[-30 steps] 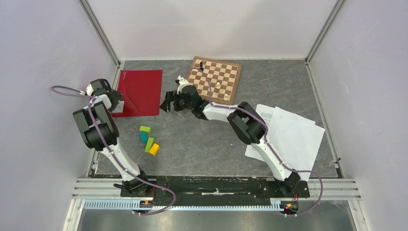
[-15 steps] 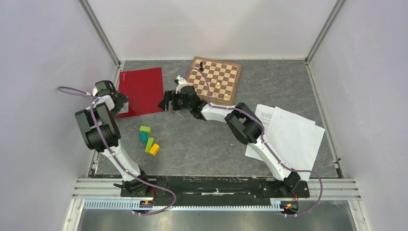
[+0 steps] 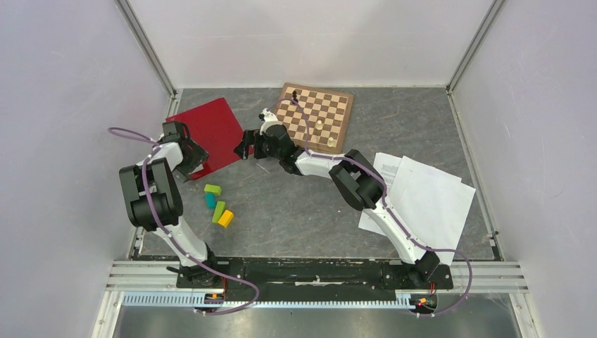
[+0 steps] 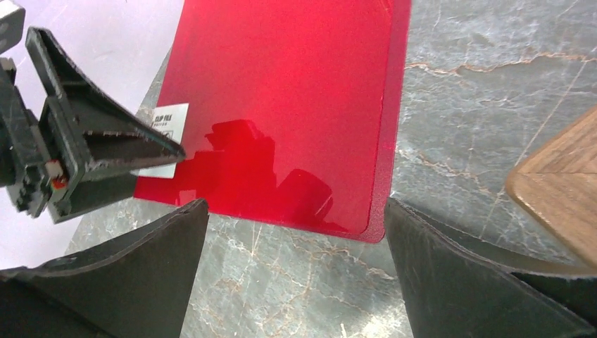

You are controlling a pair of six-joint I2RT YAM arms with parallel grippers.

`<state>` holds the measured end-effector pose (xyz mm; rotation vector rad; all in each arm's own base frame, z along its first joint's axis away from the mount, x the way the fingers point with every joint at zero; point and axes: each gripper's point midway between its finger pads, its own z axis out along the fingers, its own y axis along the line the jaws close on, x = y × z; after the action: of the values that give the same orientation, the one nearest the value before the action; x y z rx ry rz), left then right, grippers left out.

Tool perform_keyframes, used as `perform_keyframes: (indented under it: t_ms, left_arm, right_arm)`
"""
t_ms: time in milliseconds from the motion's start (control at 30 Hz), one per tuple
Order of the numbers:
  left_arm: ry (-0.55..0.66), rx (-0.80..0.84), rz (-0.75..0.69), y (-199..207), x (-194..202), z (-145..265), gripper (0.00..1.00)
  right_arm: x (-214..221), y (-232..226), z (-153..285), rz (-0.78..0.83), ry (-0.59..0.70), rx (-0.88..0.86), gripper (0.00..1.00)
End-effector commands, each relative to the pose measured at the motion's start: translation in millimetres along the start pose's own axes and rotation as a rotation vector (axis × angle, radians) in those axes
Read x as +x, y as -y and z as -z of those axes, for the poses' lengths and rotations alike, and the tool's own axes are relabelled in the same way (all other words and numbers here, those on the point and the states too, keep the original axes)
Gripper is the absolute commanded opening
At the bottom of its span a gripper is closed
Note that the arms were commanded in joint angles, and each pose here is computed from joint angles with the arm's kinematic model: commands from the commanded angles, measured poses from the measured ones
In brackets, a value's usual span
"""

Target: Put the files into the folder

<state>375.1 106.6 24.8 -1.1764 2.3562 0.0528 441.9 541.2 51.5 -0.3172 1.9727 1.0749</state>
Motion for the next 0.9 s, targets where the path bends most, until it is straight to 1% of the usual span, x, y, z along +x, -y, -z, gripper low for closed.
perform_keyframes:
  t_ms: [0,233,333,400,467,567,667,700,867]
  left_arm:
    - [-0.091,0.056,-0.003,12,28,22,0.86]
    - [-0.109,0.08,0.02,11,37,44,0.79]
    - [-0.088,0.108,0.006,15,35,60,0.76]
    - [-0.076,0.113,-0.004,15,33,68,0.76]
    - [-0.038,0.107,-0.012,14,24,76,0.76]
    - [0.052,0.076,-0.022,13,-1,87,0.77]
    - [0.166,0.059,-0.028,22,-43,90,0.85]
    - [0.199,0.079,-0.016,30,-61,89,0.87]
    - [0.241,0.146,0.007,76,-122,54,0.88]
  right_arm:
    - [5,-6,8,0.025,-0.022,-0.001,0.98]
    - [2,-8,25,0.079,-0.051,0.011,0.98]
    - [3,-7,37,0.094,-0.066,0.025,0.98]
    - [1,-7,43,0.106,-0.069,0.038,0.98]
    - [-4,-9,49,0.118,-0.067,0.044,0.98]
    - [-11,-15,51,0.121,-0.078,0.049,0.98]
    - [-10,-23,53,0.062,-0.102,0.028,0.98]
    - [-8,-27,54,0.038,-0.111,0.009,0.98]
    - [7,-34,56,-0.049,-0.146,-0.043,0.98]
